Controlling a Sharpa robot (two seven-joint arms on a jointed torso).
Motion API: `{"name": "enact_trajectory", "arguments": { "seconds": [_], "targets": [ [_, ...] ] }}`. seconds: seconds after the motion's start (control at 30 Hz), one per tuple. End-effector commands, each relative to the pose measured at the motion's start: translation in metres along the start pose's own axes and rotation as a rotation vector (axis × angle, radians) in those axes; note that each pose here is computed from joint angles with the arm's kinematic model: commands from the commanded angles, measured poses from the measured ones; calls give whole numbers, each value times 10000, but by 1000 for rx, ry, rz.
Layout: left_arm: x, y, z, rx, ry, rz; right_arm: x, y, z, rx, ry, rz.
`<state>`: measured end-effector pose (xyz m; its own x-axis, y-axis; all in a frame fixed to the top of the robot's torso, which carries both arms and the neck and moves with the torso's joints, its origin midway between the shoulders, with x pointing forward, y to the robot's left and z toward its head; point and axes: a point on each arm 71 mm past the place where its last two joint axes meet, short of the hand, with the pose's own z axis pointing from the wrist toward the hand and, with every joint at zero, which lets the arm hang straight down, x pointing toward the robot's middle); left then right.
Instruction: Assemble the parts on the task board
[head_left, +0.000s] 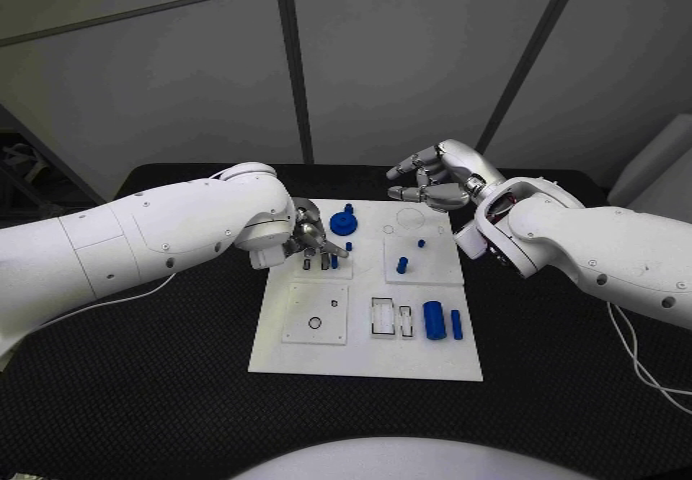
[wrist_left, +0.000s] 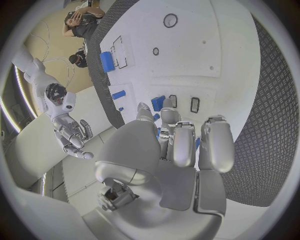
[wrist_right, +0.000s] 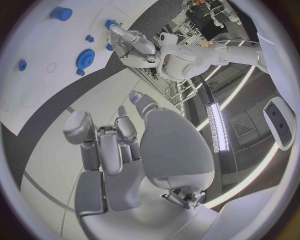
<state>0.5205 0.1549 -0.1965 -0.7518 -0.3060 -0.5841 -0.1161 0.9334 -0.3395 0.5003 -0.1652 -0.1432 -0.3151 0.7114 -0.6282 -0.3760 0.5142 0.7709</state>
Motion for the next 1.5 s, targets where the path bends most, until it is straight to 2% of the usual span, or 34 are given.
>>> {"name": "enact_trajectory", "arguments": {
  "seconds": [0.03, 1.0, 1.2, 1.5],
  "targets": [
    [2, -5, -3, -10, 10, 28, 1, 17, 6, -6, 6, -2],
    [-2, -47, 2, 25, -2, -13, 12, 7, 20, -1, 16, -5],
    [-4, -32, -3, 33, 6, -34, 15, 1, 23, 1, 21, -8],
    [-18, 34, -34, 47, 5, -70, 18, -5, 29, 3, 26, -11]
  ]
}}
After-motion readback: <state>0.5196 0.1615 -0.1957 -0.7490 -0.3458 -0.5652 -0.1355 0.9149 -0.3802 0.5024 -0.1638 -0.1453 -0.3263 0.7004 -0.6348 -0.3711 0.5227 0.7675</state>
